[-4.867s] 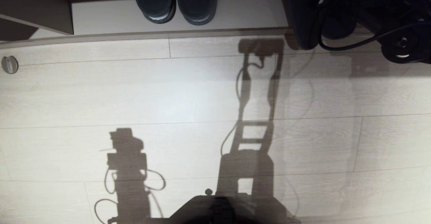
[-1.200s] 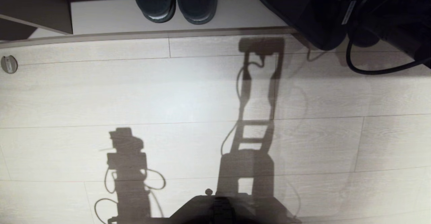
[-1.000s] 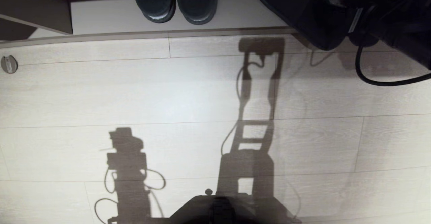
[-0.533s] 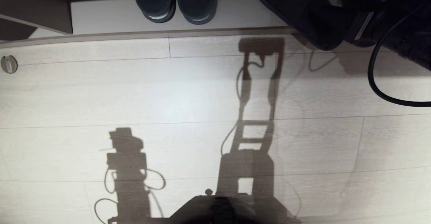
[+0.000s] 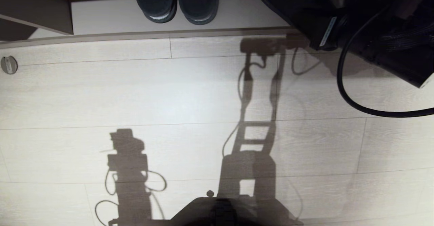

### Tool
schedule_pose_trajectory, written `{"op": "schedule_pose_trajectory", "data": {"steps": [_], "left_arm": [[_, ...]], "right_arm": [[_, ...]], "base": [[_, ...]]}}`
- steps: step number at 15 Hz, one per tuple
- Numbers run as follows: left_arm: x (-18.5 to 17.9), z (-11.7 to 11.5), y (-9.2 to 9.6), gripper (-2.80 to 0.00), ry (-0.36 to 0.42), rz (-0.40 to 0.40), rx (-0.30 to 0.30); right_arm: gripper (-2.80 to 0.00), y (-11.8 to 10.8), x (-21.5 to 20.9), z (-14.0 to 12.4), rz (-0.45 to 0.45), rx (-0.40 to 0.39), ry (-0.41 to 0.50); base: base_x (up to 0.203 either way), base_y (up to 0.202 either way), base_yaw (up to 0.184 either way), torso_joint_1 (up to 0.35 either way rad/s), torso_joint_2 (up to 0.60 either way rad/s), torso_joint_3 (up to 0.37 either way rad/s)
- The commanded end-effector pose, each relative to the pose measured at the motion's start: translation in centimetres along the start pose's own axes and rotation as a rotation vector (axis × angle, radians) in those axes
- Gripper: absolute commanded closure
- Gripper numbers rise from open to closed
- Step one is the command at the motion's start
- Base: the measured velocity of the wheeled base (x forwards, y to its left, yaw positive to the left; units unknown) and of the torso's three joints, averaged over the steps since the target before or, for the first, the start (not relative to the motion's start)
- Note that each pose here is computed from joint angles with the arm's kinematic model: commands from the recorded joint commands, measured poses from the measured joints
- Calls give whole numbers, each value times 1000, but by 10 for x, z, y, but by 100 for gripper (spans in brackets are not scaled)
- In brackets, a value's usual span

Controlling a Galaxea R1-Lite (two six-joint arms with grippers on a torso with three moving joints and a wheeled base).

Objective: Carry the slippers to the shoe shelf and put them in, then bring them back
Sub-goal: Place the slippers into the shoe cabinet

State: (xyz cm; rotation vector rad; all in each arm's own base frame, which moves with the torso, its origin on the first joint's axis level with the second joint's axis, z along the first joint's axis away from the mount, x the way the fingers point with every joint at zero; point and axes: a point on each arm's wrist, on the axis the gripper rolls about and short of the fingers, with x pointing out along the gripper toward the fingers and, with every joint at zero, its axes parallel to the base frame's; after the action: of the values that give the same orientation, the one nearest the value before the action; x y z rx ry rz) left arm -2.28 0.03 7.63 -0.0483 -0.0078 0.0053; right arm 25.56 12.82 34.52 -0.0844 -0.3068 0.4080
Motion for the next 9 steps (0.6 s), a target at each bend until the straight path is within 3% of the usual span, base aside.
{"op": "schedule_pose_trajectory", "data": {"steps": [1,9], "left_arm": [[0,0,0,0,0,1,0],[0,0,0,0,-1,-1,-1]], "right_arm": [[0,9,22,-18,5,-3,35],[0,16,87,-17,-150,-55,-41]], "base": [[0,0,0,0,0,0],[0,0,0,0,0,0]]}}
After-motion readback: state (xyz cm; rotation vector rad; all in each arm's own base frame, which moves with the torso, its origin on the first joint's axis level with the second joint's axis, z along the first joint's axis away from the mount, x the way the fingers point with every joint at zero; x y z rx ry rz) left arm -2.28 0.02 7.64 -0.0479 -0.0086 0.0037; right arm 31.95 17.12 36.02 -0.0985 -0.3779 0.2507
